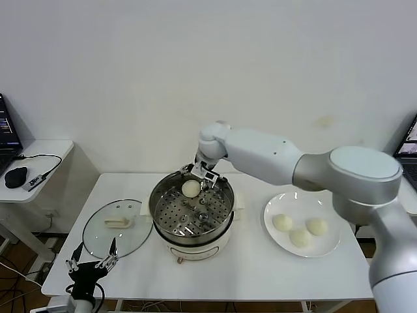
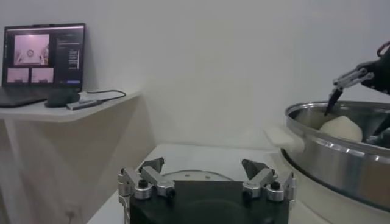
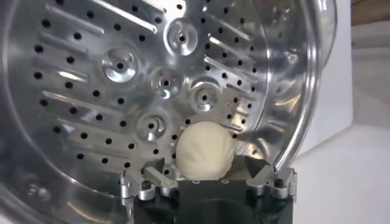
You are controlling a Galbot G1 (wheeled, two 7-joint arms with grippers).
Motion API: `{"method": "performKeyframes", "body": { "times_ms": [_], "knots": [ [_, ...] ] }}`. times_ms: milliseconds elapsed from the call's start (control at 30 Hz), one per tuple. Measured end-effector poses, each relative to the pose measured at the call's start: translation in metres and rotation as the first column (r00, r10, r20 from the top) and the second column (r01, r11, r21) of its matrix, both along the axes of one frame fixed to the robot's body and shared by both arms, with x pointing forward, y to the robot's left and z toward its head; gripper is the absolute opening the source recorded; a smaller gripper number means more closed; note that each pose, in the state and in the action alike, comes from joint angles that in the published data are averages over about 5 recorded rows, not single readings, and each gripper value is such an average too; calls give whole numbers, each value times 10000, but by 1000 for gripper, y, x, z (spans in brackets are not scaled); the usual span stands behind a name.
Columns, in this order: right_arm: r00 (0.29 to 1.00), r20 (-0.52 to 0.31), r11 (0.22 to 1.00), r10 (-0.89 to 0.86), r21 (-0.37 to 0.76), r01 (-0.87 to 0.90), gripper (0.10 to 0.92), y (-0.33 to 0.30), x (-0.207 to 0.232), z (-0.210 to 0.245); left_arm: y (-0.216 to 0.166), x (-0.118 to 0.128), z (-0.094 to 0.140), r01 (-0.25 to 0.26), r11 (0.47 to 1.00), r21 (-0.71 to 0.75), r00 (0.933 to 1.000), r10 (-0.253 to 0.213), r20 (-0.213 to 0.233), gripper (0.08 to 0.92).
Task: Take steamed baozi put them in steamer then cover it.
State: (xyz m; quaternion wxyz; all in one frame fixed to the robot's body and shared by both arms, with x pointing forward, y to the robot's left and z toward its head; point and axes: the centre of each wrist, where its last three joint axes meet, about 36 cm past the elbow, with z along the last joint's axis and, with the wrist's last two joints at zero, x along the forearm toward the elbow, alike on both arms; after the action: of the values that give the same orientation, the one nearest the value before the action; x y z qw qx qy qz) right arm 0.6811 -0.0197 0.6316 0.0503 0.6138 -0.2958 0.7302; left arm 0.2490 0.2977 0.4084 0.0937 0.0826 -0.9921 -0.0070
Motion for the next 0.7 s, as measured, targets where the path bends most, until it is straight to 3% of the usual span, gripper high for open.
{"method": "performKeyframes", "body": {
  "times_ms": [367,700],
  "knots": [
    [9564,-639,9551,-2849,651,2889,823,-78,-28,55,3,2,8,147,9998,137,9998,-148,93,823],
    [8373,-1215,8347,-5331,857,5439,823,-196,-49,44,9,7,11,256,9992,298,9995,-261,187,823]
  ]
}}
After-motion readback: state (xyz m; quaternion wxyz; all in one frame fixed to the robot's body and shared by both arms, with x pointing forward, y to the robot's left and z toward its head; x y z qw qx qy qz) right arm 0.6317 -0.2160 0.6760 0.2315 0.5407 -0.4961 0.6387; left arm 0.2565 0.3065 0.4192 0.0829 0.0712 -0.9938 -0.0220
